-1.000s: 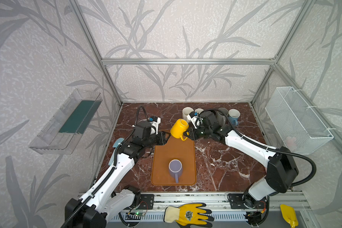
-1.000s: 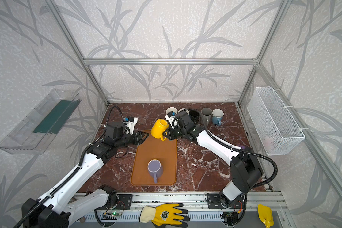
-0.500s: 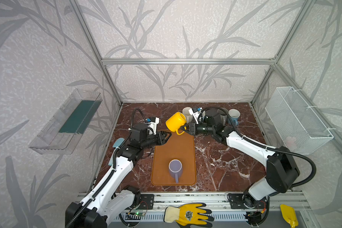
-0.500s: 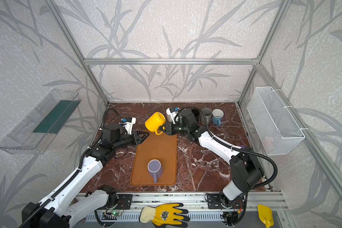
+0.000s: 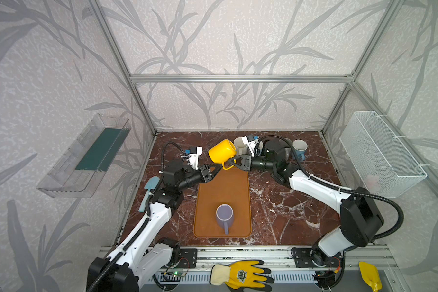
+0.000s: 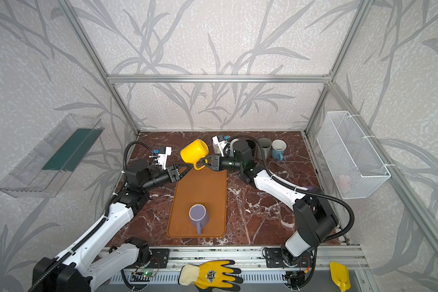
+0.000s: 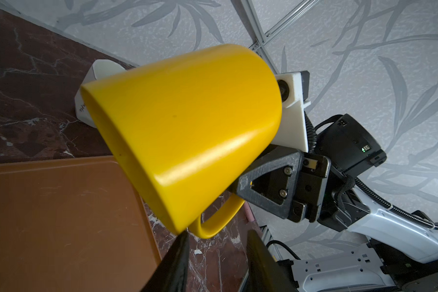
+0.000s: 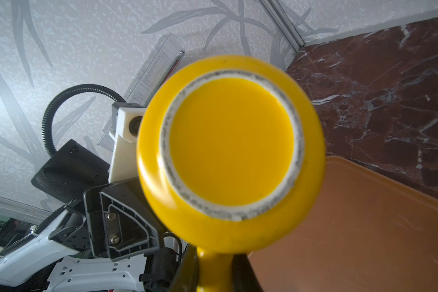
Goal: Turn the mug right side up
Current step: 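Lift the yellow mug with the right gripper and rotate it toward the left gripper, then close the left gripper on the yellow mug's handle while the right gripper holds it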
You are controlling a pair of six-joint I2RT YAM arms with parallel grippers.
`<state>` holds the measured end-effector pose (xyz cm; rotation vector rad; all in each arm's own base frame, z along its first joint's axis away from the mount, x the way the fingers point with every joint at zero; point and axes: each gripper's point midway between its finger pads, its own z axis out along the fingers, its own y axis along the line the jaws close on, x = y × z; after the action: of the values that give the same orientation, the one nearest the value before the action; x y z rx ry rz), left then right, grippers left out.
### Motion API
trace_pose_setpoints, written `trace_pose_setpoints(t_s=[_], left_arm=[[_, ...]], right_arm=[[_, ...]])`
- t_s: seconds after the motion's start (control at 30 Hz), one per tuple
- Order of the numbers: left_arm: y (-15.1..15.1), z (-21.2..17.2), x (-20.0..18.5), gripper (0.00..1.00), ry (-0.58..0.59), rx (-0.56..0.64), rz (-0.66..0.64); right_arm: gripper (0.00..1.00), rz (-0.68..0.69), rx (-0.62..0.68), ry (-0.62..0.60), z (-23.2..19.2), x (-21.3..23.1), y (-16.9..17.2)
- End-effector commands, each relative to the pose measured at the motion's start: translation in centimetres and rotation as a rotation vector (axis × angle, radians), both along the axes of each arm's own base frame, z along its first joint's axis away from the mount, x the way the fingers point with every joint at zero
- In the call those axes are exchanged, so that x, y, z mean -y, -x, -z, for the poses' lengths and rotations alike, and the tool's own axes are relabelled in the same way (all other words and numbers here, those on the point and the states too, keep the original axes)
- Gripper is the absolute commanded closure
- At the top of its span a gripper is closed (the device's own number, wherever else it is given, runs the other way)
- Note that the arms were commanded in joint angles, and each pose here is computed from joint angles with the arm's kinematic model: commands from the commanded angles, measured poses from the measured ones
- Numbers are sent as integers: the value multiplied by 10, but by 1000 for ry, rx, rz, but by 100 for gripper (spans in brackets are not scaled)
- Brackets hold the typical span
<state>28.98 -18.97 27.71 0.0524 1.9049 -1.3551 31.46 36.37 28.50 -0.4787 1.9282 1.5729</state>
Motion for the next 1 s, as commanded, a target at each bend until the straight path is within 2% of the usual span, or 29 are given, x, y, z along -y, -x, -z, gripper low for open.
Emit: trace_pose_setpoints(t_s=[0.0,0.3,0.7,0.97], left_arm=[[2,-18,2,60,74,52,35],[-2,-36,0,61,182,95,58],[0,-51,3,60,247,136,105],[-4,-62,2,66,283,167,106]], right_arm=[[100,-40,155,-149,-60,2,10],[100,-66,154,-232,-74,2,15],[100,-97,157,-316,-82,-6,18],[100,-60,166,-370,-86,-9,18]])
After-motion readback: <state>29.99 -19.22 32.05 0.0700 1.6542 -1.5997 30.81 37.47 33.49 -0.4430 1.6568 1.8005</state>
